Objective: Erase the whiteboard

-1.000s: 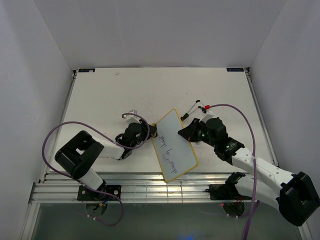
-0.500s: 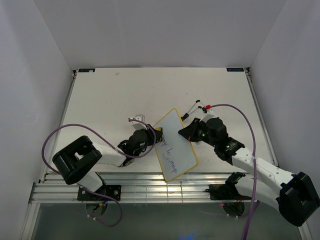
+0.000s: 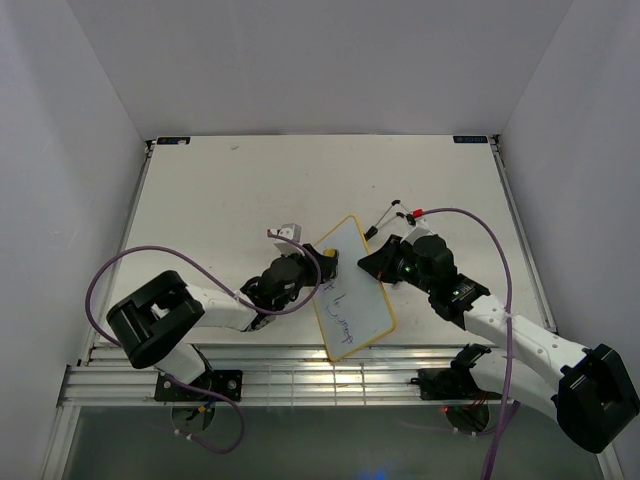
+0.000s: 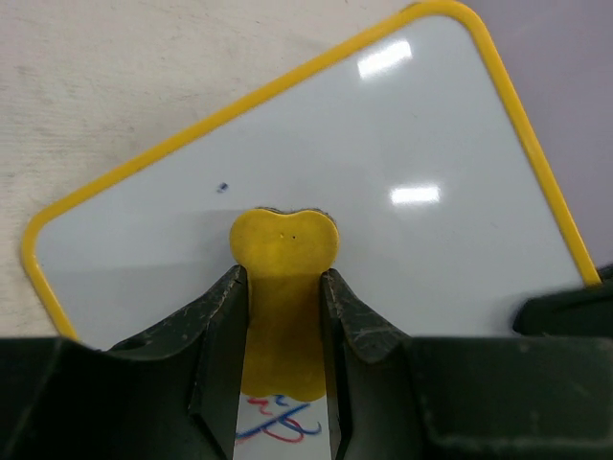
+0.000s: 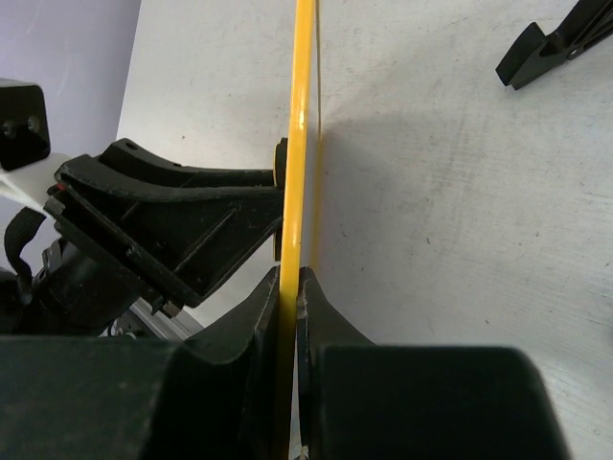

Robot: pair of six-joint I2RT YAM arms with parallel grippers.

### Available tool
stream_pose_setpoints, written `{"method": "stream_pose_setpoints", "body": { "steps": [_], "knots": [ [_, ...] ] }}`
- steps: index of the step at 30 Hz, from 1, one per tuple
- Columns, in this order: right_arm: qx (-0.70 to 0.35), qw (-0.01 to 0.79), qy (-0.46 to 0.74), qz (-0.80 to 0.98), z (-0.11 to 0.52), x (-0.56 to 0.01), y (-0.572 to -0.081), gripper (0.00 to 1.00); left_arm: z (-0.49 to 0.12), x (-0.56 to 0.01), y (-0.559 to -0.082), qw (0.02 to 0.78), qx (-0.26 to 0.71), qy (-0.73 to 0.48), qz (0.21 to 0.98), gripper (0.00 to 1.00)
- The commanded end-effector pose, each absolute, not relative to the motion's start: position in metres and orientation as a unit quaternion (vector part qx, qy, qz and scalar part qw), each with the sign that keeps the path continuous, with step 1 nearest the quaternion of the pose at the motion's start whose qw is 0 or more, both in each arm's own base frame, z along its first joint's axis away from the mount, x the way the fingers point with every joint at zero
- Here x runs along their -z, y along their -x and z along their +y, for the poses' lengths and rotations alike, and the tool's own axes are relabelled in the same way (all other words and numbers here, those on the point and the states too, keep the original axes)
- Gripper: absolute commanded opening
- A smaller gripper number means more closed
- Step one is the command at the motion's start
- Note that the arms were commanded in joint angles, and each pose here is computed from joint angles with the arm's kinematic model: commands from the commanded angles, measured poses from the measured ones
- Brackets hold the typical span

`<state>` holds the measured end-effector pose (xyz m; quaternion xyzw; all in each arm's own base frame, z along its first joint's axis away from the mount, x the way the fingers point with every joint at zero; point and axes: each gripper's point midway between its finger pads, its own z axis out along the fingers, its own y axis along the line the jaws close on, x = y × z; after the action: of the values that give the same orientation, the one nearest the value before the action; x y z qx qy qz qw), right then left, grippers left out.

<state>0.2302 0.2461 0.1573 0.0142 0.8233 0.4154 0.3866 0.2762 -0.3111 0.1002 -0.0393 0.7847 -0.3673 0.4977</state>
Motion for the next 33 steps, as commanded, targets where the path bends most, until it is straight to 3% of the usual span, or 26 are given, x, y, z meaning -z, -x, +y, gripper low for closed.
{"method": "stream_pose_setpoints", "body": {
  "steps": [1,8,13,26,33],
  "knots": [
    [-0.549,0.367,0.056,0.749,0.283,-0.221,-0.194,0.08,-0.295,-0.066,-0.278,0.459,0.354,0.05,0.813,0.09],
    [-0.546,0.366,0.064,0.751,0.281,-0.214,-0.191,0.08,-0.263,-0.063,-0.319,0.469,0.326,0.089,0.816,0.09],
    [-0.545,0.365,0.067,0.752,0.281,-0.211,-0.19,0.08,-0.273,-0.064,-0.328,0.461,0.336,0.062,0.819,0.09],
    [-0.544,0.361,0.073,0.754,0.287,-0.208,-0.195,0.08,-0.346,-0.092,-0.264,0.469,0.407,-0.071,0.781,0.09],
    [-0.54,0.37,0.071,0.753,0.286,-0.21,-0.197,0.08,-0.355,-0.108,-0.242,0.463,0.441,-0.112,0.761,0.09]
  ]
}}
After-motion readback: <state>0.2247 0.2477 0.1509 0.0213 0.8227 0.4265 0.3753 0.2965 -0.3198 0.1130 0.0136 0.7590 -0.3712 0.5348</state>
